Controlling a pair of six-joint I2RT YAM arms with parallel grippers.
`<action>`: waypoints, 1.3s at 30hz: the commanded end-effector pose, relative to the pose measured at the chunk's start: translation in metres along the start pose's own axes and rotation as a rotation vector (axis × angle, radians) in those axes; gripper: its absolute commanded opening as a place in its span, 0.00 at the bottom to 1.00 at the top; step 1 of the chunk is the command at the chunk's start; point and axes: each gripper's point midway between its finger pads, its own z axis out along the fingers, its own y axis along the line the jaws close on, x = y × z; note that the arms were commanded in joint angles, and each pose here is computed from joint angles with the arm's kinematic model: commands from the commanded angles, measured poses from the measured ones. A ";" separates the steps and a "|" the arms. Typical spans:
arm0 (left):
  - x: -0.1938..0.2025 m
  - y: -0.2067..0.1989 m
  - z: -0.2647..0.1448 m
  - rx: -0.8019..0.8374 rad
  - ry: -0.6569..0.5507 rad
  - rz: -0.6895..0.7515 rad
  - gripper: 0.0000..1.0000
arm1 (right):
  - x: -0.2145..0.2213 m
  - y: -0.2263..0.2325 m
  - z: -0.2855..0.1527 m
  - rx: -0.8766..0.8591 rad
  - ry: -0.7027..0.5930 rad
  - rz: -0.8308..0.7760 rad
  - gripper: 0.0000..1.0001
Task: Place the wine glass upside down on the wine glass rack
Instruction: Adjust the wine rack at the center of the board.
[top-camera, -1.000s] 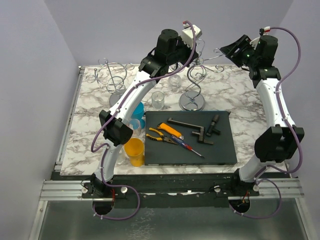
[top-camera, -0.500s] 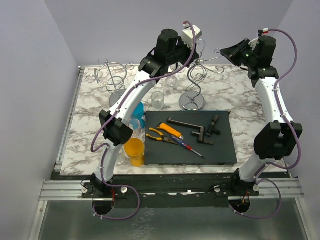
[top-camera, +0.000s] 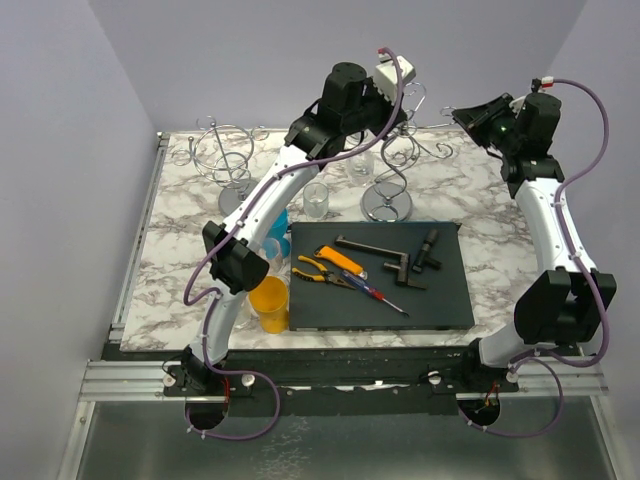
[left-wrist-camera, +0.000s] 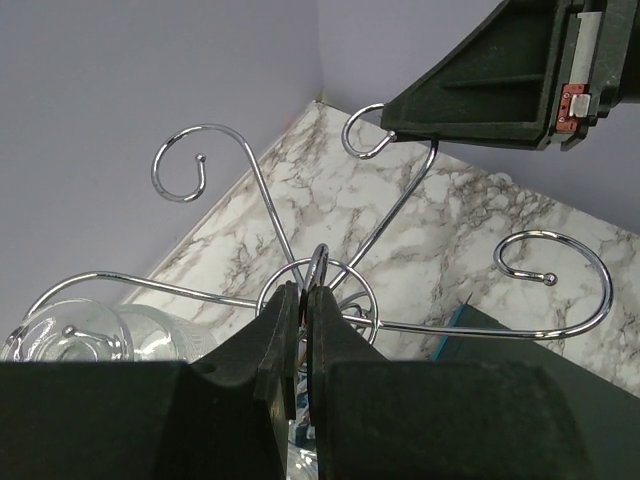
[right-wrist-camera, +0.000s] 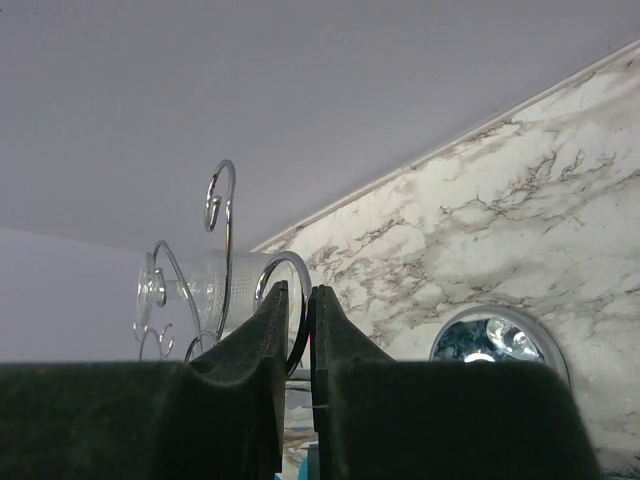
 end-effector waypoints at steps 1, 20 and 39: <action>-0.051 0.014 -0.002 -0.092 -0.166 0.069 0.00 | 0.032 -0.002 -0.014 0.002 0.098 0.011 0.00; -0.049 0.022 0.008 -0.204 -0.170 0.126 0.00 | 0.068 -0.006 -0.037 0.057 0.154 0.093 0.00; -0.054 0.022 0.012 -0.196 -0.198 0.135 0.00 | 0.106 -0.019 -0.049 0.120 0.225 0.082 0.05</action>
